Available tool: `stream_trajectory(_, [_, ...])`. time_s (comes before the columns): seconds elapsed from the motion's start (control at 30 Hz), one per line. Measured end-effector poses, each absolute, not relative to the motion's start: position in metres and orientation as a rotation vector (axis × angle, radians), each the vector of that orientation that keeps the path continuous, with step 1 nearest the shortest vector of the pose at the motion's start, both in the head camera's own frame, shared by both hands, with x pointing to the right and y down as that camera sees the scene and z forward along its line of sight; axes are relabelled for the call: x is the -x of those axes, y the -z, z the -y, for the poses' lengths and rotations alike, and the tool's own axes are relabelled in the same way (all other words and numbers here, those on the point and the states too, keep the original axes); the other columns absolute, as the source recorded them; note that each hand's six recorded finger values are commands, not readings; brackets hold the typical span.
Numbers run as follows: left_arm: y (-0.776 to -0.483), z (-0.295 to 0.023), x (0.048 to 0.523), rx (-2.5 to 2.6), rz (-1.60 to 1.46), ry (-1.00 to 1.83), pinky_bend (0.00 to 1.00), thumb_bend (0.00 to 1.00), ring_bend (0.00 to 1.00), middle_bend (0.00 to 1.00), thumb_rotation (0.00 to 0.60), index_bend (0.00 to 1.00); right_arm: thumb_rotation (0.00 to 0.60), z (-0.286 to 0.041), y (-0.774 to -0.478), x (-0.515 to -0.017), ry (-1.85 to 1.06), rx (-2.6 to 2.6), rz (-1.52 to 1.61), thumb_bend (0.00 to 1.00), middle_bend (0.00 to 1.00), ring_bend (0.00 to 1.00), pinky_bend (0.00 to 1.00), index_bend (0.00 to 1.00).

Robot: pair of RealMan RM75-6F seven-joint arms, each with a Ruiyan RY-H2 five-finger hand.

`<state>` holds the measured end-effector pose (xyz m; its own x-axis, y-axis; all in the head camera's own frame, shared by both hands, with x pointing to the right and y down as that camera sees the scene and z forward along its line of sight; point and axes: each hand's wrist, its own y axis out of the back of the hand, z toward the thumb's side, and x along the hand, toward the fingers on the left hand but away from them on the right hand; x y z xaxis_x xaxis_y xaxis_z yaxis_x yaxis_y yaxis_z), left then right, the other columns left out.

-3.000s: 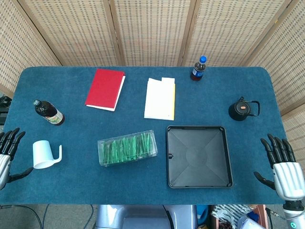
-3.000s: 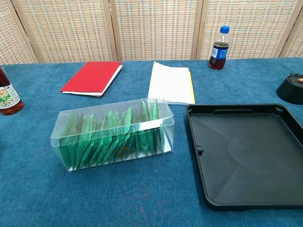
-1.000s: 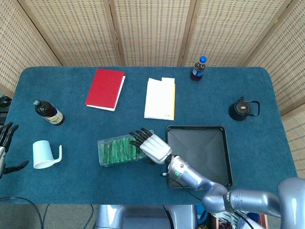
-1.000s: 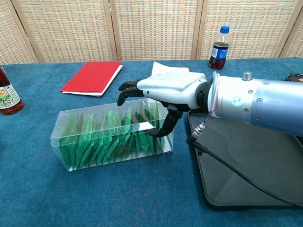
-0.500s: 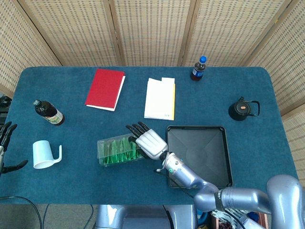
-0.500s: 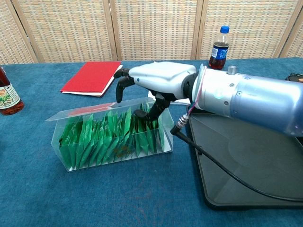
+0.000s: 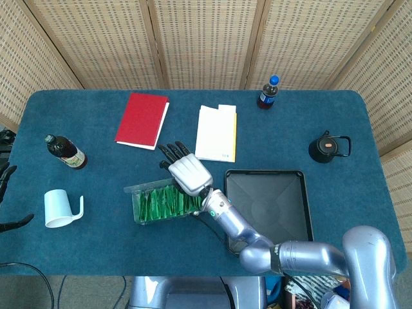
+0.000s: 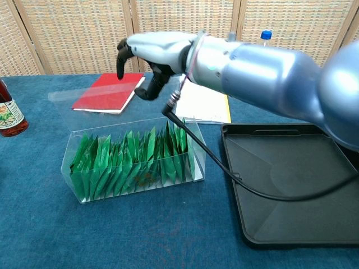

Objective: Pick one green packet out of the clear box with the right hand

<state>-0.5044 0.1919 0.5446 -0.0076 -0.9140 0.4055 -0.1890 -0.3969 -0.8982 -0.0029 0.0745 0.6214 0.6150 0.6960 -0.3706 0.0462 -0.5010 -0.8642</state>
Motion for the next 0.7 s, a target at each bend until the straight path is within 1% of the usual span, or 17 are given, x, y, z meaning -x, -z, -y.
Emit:
stream_trajectory(0.1, [-0.547, -0.192, 0.504, 1.653, -1.146, 1.456, 0.0, 0.07, 0.0, 0.0, 0.6, 0.0, 0.6, -0.062, -0.619, 0.011, -0.929, 1.874, 0.601, 0.65, 0.04, 0.0, 0.0, 0.33])
stream_trajectory(0.17, [-0.548, -0.191, 0.505, 1.661, -1.146, 1.459, 0.0, 0.07, 0.0, 0.0, 0.6, 0.0, 0.6, -0.056, -0.621, 0.017, -0.952, 1.853, 0.617, 0.63, 0.03, 0.0, 0.0, 0.33])
stream_trajectory(0.27, [-0.547, -0.19, 0.506, 1.665, -1.149, 1.458, 0.0, 0.07, 0.0, 0.0, 0.6, 0.0, 0.6, -0.05, -0.627, 0.022, -0.986, 1.818, 0.638, 0.51, 0.03, 0.0, 0.0, 0.33])
stream_trajectory(0.33, [-0.547, -0.19, 0.506, 1.666, -1.153, 1.455, 0.0, 0.07, 0.0, 0.0, 0.6, 0.0, 0.6, -0.046, -0.631, 0.024, -1.0, 1.788, 0.647, 0.42, 0.01, 0.0, 0.0, 0.33])
stream_trajectory(0.4, [-0.546, -0.189, 0.507, 1.668, -1.16, 1.453, 0.0, 0.07, 0.0, 0.0, 0.6, 0.0, 0.6, -0.044, -0.634, 0.026, -1.012, 1.766, 0.657, 0.37, 0.01, 0.0, 0.0, 0.33])
stream_trajectory(0.5, [-0.545, -0.189, 0.509, 1.671, -1.165, 1.453, 0.0, 0.07, 0.0, 0.0, 0.6, 0.0, 0.6, -0.044, -0.638, 0.032, -1.019, 1.745, 0.678, 0.36, 0.01, 0.0, 0.0, 0.33])
stream_trajectory(0.7, [-0.545, -0.189, 0.508, 1.677, -1.164, 1.446, 0.0, 0.07, 0.0, 0.0, 0.6, 0.0, 0.6, -0.049, -0.634, 0.033, -0.991, 1.739, 0.667, 0.36, 0.01, 0.0, 0.0, 0.33])
